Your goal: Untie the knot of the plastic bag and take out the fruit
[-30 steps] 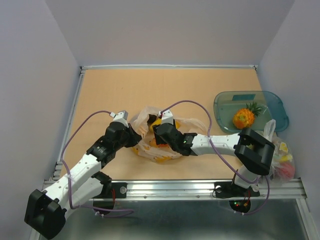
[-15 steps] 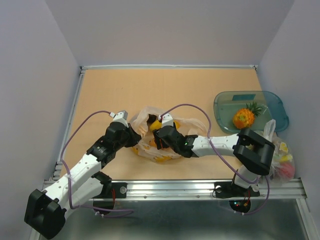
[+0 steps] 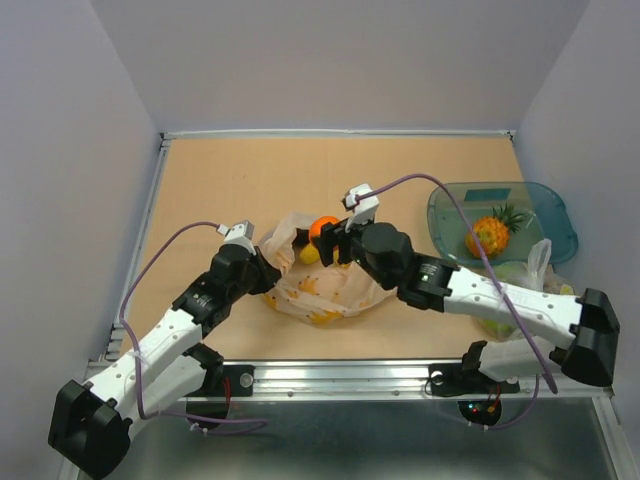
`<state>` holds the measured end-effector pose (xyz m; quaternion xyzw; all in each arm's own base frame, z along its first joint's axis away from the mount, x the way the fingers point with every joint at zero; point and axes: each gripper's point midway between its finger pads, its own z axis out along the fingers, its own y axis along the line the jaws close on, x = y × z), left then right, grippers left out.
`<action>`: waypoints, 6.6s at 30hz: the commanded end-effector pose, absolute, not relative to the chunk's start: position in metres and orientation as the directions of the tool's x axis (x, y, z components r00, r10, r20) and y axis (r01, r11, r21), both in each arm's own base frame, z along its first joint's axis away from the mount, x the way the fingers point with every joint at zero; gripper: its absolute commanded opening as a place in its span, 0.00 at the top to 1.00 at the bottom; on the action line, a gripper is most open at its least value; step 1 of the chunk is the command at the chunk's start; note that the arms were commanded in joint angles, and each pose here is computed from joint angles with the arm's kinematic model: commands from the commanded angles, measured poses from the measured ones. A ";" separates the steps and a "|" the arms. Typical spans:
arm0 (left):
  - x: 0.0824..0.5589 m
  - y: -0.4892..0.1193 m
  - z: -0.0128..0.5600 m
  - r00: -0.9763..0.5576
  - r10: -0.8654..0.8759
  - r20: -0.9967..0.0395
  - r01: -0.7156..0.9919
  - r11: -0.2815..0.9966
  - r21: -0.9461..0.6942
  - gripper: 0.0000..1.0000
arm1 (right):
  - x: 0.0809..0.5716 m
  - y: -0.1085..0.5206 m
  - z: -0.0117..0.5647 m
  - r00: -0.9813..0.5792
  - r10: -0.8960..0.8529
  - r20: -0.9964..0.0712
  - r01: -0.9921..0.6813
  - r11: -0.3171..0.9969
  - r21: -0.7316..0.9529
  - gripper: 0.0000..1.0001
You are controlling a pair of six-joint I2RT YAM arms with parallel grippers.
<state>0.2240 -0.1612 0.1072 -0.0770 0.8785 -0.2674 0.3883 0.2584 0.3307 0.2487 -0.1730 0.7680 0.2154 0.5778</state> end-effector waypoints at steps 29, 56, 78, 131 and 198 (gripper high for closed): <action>0.218 -0.169 0.111 -0.688 -0.343 -0.639 0.088 0.835 -0.543 1.00 | 0.426 -0.003 0.162 -0.391 0.250 -0.886 0.310 0.942 0.129 0.43; 0.220 -0.163 0.106 -0.681 -0.343 -0.647 0.048 0.861 -0.506 1.00 | 0.303 0.216 0.233 -0.492 0.187 -0.850 -0.269 0.896 0.353 0.01; 0.216 -0.168 0.110 -0.672 -0.337 -0.660 0.079 0.853 -0.516 1.00 | 0.296 0.317 0.141 -0.494 -0.140 -0.858 -0.238 0.971 -0.021 0.18; 0.211 -0.175 0.124 -0.679 -0.352 -0.644 0.071 0.842 -0.535 1.00 | 0.256 0.320 0.084 -0.587 -0.297 -0.753 -0.586 0.797 0.143 0.10; 0.217 -0.160 0.138 -0.620 -0.313 -0.719 0.096 0.880 -0.466 1.00 | 0.379 0.078 0.246 -0.443 0.078 -0.893 0.100 0.994 0.038 0.99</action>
